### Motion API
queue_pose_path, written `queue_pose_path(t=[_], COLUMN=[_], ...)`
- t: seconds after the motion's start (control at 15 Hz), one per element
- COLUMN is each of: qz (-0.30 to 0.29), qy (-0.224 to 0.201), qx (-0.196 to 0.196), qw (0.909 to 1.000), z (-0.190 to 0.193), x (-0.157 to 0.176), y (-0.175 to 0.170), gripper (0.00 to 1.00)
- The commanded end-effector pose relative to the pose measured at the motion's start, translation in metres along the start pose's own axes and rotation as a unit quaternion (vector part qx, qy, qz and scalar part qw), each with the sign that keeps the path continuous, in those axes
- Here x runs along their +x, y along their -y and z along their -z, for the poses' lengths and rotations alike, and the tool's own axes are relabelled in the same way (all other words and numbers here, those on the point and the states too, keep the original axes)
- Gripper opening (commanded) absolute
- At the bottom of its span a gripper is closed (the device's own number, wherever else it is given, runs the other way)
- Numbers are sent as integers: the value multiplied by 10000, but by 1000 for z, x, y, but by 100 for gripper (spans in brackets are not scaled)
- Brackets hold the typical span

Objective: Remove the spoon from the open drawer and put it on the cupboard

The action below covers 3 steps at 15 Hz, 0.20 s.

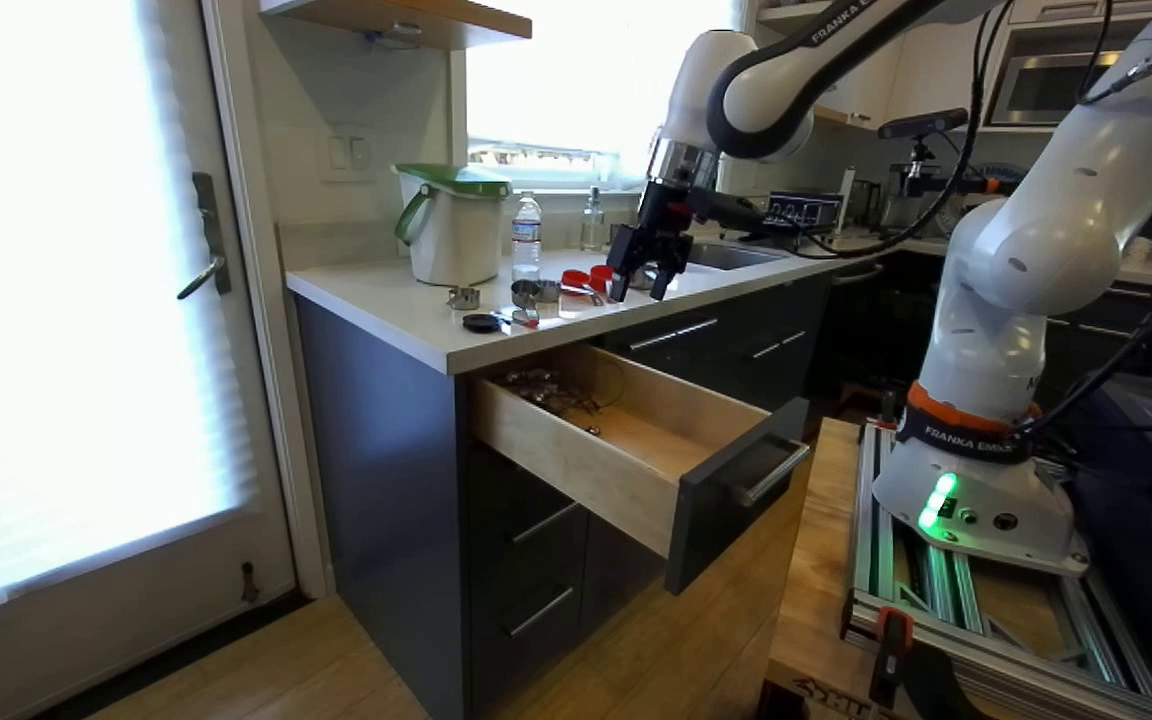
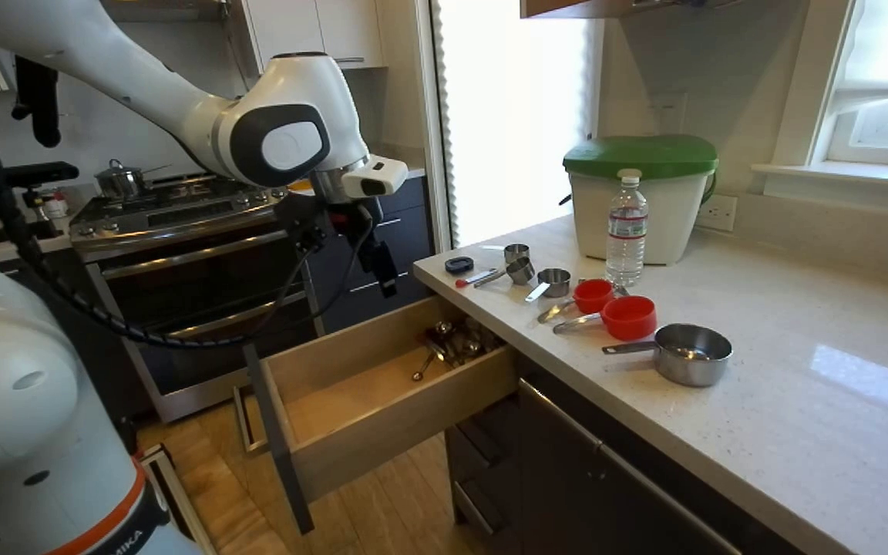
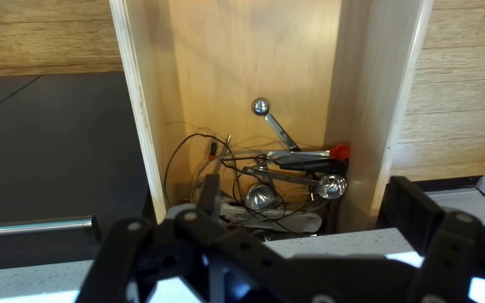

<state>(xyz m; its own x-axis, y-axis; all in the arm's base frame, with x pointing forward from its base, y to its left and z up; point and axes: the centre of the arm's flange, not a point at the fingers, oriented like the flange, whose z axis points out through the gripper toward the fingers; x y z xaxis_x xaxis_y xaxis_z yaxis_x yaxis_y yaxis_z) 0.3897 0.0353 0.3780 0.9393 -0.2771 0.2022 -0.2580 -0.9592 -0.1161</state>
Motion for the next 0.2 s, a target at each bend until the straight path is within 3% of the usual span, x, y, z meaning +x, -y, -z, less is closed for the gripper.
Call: queue_pose_path(t=[0.0,0.13], qz=[9,1], qy=[10,50], qx=[-7,-26], qw=[10000,10000], z=[-1,-5], x=[1,4], y=[1,2], gripper=[100,100])
